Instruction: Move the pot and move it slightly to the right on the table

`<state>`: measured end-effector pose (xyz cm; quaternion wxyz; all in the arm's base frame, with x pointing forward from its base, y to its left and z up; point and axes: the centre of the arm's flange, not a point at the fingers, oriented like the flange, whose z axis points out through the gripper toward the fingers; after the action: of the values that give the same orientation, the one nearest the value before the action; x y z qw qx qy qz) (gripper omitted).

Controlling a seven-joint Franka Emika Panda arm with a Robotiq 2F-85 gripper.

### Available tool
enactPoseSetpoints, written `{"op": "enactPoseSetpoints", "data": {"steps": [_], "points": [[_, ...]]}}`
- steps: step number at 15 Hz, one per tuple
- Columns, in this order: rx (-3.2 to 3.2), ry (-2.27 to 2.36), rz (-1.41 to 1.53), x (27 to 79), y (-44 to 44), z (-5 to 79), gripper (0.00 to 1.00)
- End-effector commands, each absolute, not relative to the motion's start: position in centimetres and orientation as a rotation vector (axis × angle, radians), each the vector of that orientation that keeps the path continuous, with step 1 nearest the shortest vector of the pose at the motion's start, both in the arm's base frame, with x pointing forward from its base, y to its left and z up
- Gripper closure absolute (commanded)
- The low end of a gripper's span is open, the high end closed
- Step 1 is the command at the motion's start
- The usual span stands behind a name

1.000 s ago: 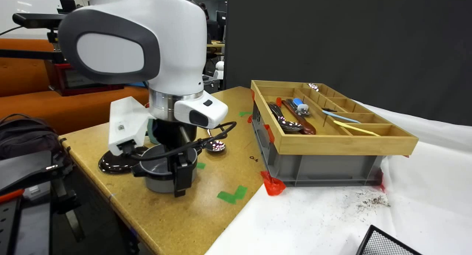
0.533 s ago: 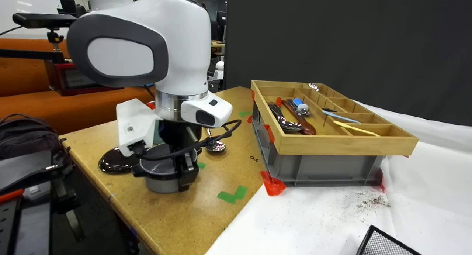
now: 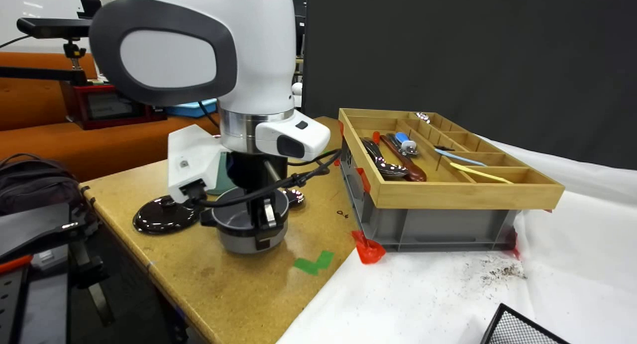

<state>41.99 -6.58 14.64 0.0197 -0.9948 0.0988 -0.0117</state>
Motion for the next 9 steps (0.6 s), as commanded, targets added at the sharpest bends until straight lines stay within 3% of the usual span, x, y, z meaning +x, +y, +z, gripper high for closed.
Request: {"op": "enactPoseSetpoints", "data": {"steps": [1,9], "points": [[-3.084,0.407,-0.091,42.0,-8.9,17.2,0.99],[-3.087,0.673,-0.108,41.5,-15.0,18.2,0.99]]}}
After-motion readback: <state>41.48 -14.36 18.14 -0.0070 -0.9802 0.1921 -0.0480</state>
